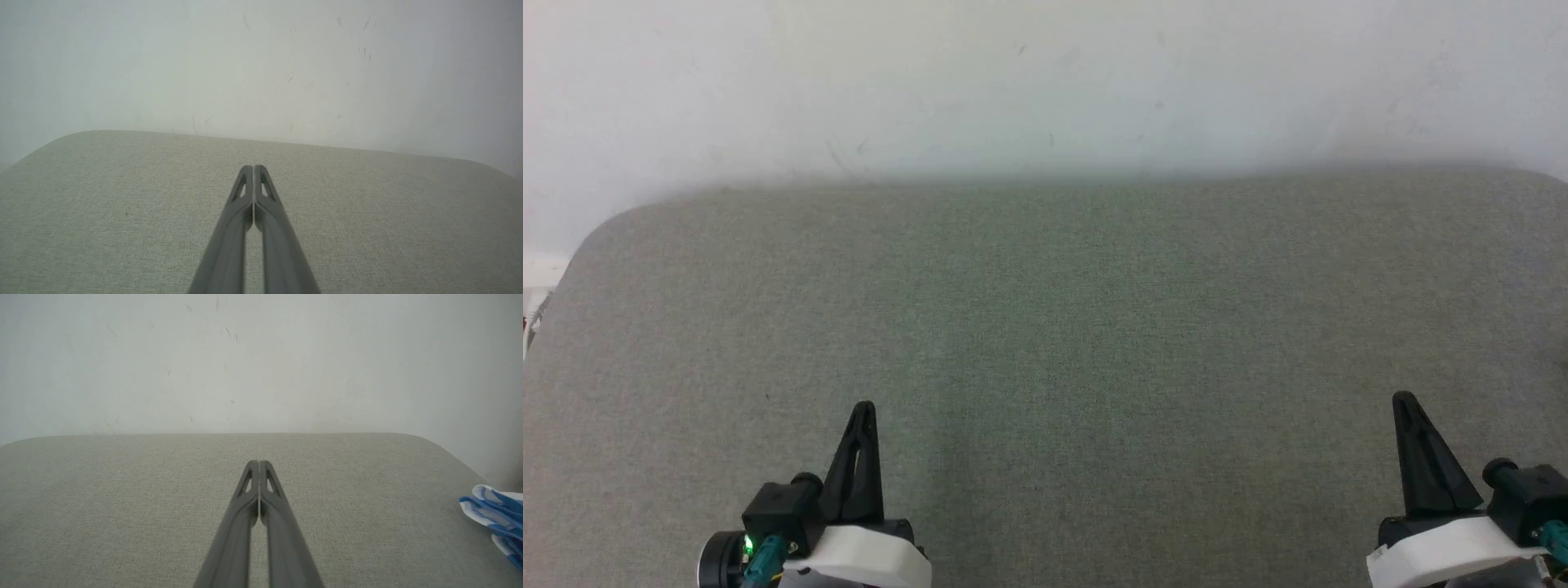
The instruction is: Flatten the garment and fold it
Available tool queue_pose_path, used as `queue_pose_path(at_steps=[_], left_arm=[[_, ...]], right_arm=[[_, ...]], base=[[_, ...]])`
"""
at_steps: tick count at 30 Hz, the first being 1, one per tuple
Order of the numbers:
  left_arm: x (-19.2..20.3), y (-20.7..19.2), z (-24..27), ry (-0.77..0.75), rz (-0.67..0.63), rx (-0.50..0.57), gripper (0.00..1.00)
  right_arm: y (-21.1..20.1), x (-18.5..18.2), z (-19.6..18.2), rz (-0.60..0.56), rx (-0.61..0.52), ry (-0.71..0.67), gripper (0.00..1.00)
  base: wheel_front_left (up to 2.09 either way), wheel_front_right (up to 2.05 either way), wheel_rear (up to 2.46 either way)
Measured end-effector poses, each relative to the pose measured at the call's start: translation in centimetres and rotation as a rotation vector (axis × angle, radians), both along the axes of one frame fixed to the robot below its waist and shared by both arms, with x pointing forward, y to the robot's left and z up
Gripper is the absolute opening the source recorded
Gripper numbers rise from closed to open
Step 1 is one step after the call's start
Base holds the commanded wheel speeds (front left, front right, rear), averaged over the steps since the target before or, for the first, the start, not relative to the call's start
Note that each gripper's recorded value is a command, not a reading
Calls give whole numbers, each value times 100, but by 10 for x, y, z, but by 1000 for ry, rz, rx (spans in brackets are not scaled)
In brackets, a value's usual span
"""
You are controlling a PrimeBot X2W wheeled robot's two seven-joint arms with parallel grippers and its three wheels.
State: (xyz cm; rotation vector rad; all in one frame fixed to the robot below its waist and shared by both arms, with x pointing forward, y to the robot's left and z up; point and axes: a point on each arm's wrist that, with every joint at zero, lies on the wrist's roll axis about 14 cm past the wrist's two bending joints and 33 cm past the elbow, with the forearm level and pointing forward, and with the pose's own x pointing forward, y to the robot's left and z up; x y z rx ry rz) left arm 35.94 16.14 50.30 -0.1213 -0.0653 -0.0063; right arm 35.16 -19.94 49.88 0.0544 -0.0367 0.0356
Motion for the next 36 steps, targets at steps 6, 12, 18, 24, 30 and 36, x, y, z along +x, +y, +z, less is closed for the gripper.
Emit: queue_pose_path(at_steps=[6, 12, 18, 24, 30, 36], left_arm=[[0, 0, 0, 6, 0, 3, 0], [0, 1, 0, 13, 1, 9, 0], [1, 2, 1, 16, 2, 18, 0], [2, 2, 2, 19, 2, 28, 0], [2, 3, 3, 25, 1, 35, 0], [2, 3, 3, 28, 1, 44, 0]], right_arm=[[1, 0, -1, 4, -2, 8, 0], [3, 0, 0, 11, -8, 13, 0], [6, 1, 0, 18, -16, 17, 0], [7, 1, 0, 21, -18, 24, 0], [9, 2, 1, 25, -22, 27, 0], [10, 3, 2, 29, -28, 28, 0]], base=[[0, 0, 0], [0, 0, 0], [0, 0, 0], [0, 0, 0], [0, 0, 0], [0, 0, 0]])
